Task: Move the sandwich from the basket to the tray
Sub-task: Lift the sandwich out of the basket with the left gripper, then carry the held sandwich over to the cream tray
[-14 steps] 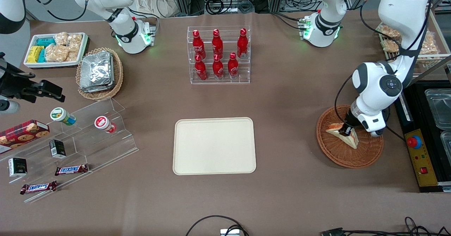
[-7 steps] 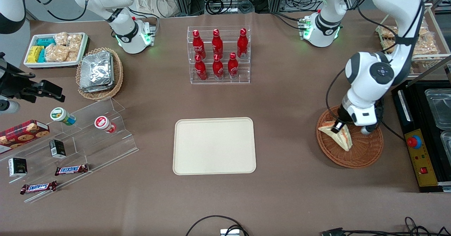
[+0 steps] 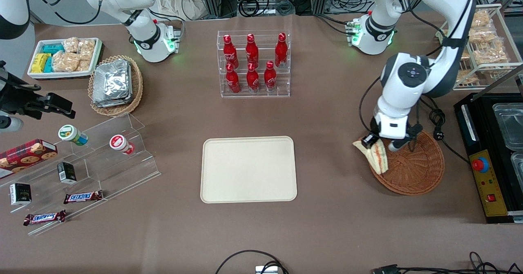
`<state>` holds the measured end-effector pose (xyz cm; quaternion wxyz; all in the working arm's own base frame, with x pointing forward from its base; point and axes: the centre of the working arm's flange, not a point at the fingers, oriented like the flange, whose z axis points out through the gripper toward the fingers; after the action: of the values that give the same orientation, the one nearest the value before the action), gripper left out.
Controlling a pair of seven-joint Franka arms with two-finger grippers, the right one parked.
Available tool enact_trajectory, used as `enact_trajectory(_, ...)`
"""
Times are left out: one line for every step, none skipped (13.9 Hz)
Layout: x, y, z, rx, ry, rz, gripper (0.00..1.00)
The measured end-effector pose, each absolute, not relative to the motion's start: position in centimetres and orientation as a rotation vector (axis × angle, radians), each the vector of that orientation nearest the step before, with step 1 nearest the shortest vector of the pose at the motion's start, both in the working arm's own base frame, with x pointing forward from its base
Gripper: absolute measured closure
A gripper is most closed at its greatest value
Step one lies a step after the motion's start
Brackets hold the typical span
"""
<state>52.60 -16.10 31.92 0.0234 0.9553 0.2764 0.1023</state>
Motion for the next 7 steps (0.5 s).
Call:
enact_trajectory(52.7,-16.9,32.4,2.982,0.811,0.309,0.82)
enact_trajectory(53.0,-17.5,33.2,3.009,0.769,0.296,0.82)
enact_trajectory(53.4,-18.2,34.2,3.036,0.729,0.283,0.82)
enact_trajectory(53.7,-19.0,35.4,3.061,0.687,0.272,0.82)
enact_trajectory(54.1,-20.1,36.8,3.083,0.638,0.266,0.82)
enact_trajectory(54.2,-21.3,38.0,3.098,0.589,0.267,0.82)
enact_trajectory(54.3,-22.5,39.3,3.108,0.55,0.269,0.82)
